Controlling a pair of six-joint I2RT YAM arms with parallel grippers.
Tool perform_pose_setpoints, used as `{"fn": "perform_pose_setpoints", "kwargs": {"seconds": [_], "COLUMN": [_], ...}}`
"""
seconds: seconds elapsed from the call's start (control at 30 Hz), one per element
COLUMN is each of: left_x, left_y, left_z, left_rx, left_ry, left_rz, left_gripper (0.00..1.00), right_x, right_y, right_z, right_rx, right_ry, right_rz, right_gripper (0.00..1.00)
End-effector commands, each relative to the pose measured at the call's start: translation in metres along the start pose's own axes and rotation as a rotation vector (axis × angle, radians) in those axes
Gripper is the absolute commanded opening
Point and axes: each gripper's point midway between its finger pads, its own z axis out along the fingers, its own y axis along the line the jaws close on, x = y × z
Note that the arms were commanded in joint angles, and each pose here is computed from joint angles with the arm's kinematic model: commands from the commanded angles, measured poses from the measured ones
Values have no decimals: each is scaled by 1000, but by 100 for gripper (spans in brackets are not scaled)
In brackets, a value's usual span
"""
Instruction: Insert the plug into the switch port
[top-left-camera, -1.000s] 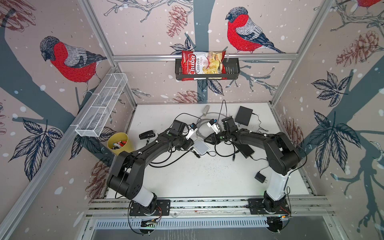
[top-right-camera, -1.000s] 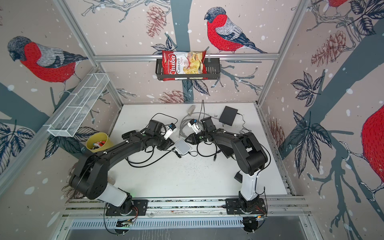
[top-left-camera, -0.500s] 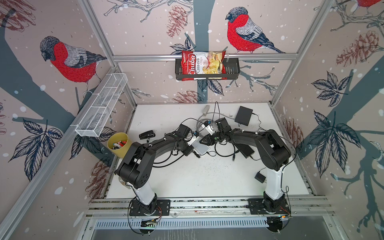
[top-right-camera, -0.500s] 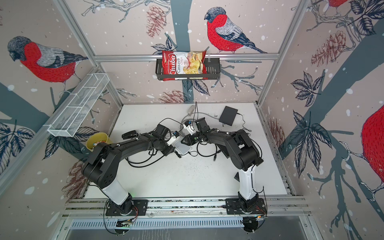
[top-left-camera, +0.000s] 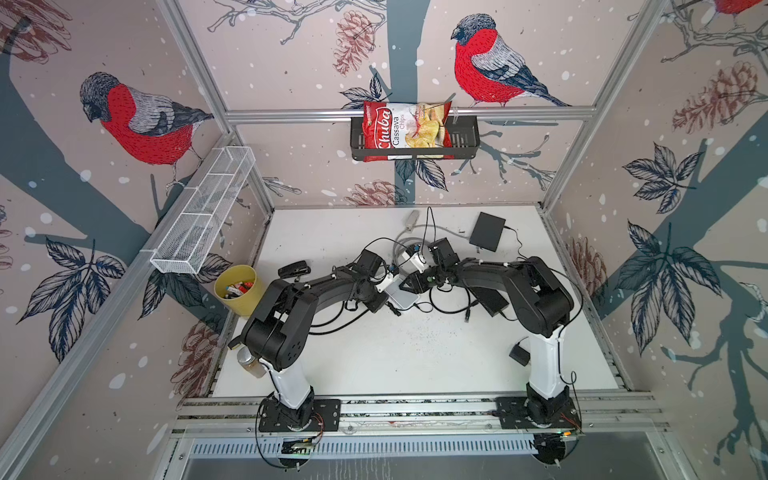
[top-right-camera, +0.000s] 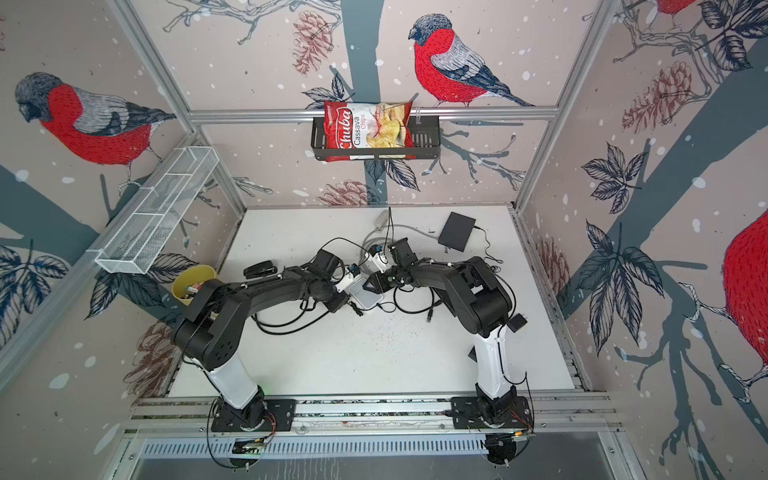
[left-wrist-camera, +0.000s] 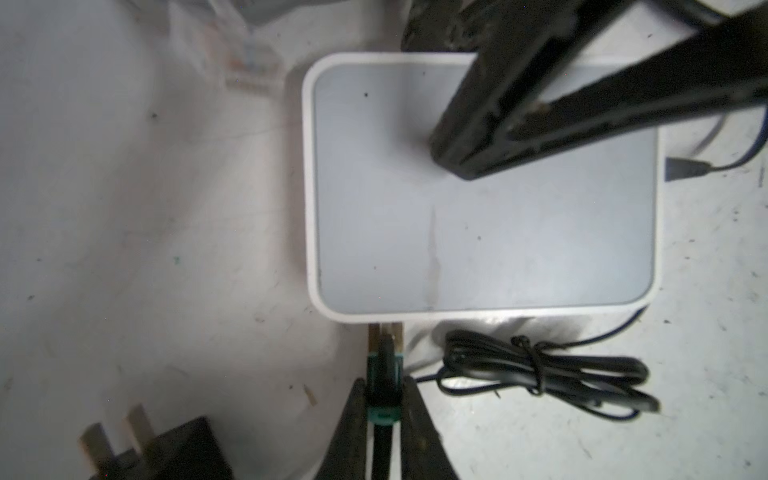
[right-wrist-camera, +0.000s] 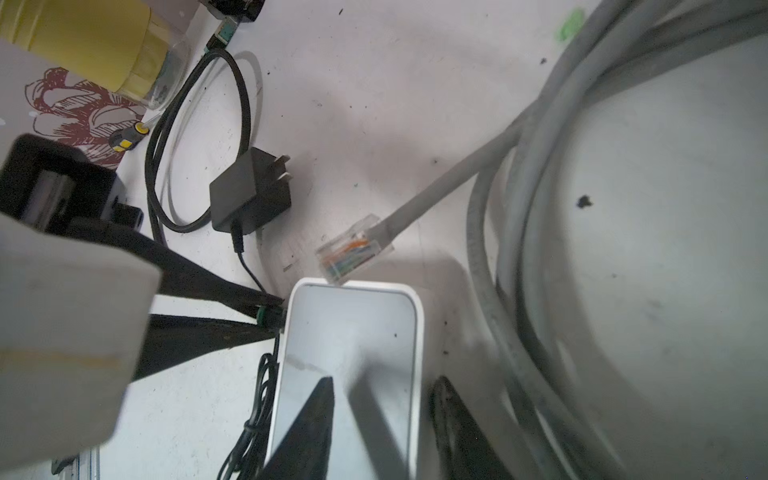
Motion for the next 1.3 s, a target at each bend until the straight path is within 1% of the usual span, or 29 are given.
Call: {"fn": "perform_pose_setpoints", "kwargs": {"seconds": [0.0, 0.17, 0.2, 0.4, 0.5, 0.57, 0.6, 0.73, 0.8, 0.87, 0.93, 0.97, 1.0, 1.03, 1.07, 1.1, 1.13, 1.17, 1.2, 1.27], "left_x": [-13, -23, -36, -51, -57, -55, -52, -29, -17, -12, -12, -13, -14, -16, -18, -20, -24, -31, -39, -55], "left_y": [-3, -3, 0, 2, 3, 3, 2, 2, 6, 7, 6, 5, 5, 6, 6, 5, 3, 3, 3, 10], "left_z": [0, 0, -3, -3, -5, -4, -3, 0, -1, -7, -16, -21, -26, -29, -34, -39, -45, -52, -59, -76], "left_rx": [15, 10, -1, -9, -17, -17, -13, -22, -46, -43, -22, -8, -6, -8, -12, -4, 6, 8, 3, -42], "left_ry": [-49, -88, -116, -159, -186, -181, -168, -80, -25, -8, -21, -33, -42, -50, -61, -79, -104, -143, -189, -300], "left_rz": [22, 32, 42, 52, 53, 52, 53, 64, 80, 89, 88, 86, 84, 86, 85, 87, 88, 86, 79, 51], "left_gripper": [11, 9, 8, 5, 5, 5, 7, 18, 27, 34, 42, 47, 52, 54, 57, 61, 70, 95, 97, 98], "right_x": [4, 13, 13, 22, 24, 22, 20, 5, -4, -9, -12, -12, -10, -10, -9, -8, -7, -6, -7, -10], "right_y": [13, 29, 33, 54, 57, 53, 47, 20, 12, 9, 5, 2, 0, 0, -1, -1, -1, -1, 0, -2], "right_z": [5, 10, 10, 11, 11, 9, 6, -10, -20, -27, -32, -35, -37, -40, -43, -46, -50, -55, -61, -76], "right_rx": [-62, -123, -138, -202, -215, -205, -189, -115, -86, -67, -37, -22, -15, -10, -5, 1, 8, 21, 34, 80], "right_ry": [22, 53, 53, 74, 76, 62, 55, 11, -15, -25, -23, -23, -19, -19, -20, -21, -21, -23, -27, -51], "right_rz": [-32, -62, -69, -97, -97, -85, -75, -34, -33, -42, -47, -47, -47, -51, -54, -56, -55, -56, -58, -56], "right_gripper": [39, 38, 38, 38, 38, 38, 38, 39, 41, 42, 45, 53, 70, 97, 99, 99, 99, 99, 99, 99]}}
